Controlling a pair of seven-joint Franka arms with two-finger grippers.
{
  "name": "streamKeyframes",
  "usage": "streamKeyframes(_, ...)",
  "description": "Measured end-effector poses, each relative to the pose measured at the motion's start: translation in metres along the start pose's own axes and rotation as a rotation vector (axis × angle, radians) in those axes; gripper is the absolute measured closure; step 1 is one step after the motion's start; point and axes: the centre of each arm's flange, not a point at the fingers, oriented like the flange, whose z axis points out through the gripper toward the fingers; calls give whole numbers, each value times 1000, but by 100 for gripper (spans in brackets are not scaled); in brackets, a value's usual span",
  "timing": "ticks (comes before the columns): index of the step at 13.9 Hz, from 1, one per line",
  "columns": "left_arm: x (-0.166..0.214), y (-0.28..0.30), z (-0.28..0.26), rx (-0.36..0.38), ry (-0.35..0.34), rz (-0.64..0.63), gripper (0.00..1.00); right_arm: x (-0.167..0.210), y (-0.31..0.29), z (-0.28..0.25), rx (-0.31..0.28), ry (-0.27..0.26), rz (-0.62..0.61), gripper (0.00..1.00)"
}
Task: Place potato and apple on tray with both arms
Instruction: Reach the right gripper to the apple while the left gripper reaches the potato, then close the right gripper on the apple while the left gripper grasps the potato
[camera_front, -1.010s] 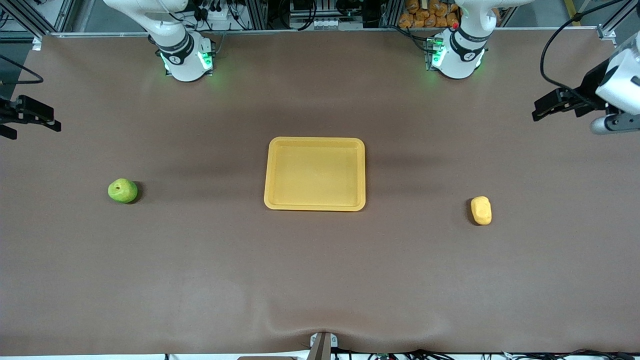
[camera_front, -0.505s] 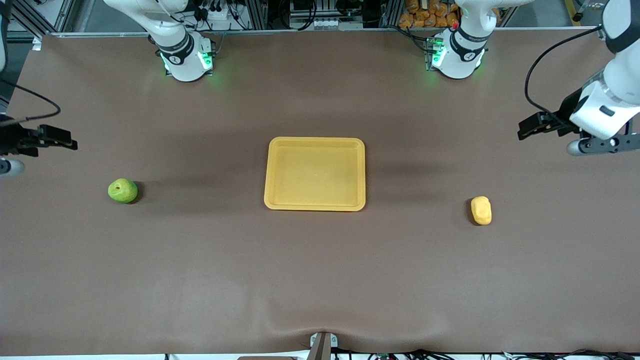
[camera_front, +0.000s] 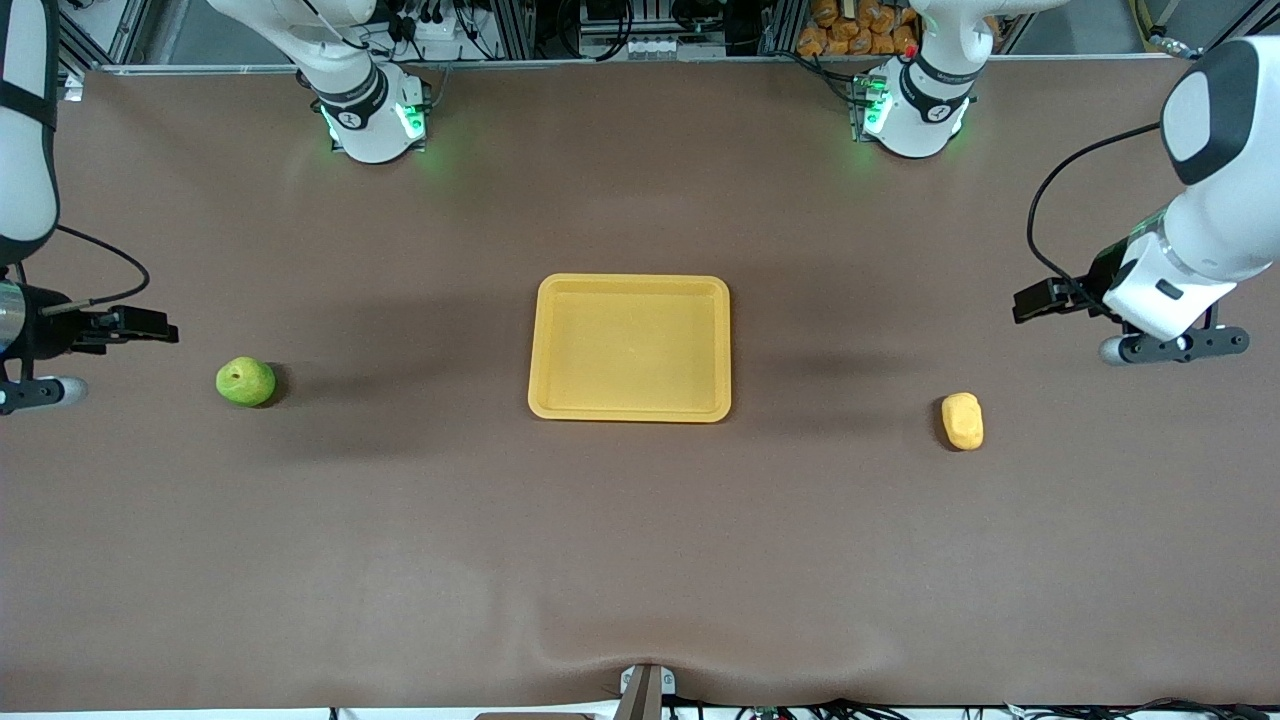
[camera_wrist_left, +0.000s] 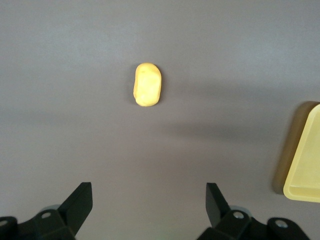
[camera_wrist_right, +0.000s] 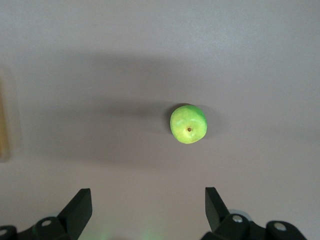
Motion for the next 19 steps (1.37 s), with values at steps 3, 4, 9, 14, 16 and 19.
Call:
streamKeyframes(3,9,1,15,-3,-2,0,0,13,10,27,10,-35,10,0)
streamKeyframes(4,12,0,20,-4,-2,-1,0,17,13,35,12,-40,13,0)
streamKeyframes(9,27,-2,50,9,-11,1,0,39,26,81,22,-67,25,0)
streamKeyframes(14,42,-8,87,13,-27,-4,0,54,44,130,41,-104,47,0)
streamKeyframes(16,51,-14,108,8,-29,-14,0,53,51,133,44,-104,56,0)
streamKeyframes(19,64,-19,141,-2,-20,-24,0,53,53,133,45,-103,59,0)
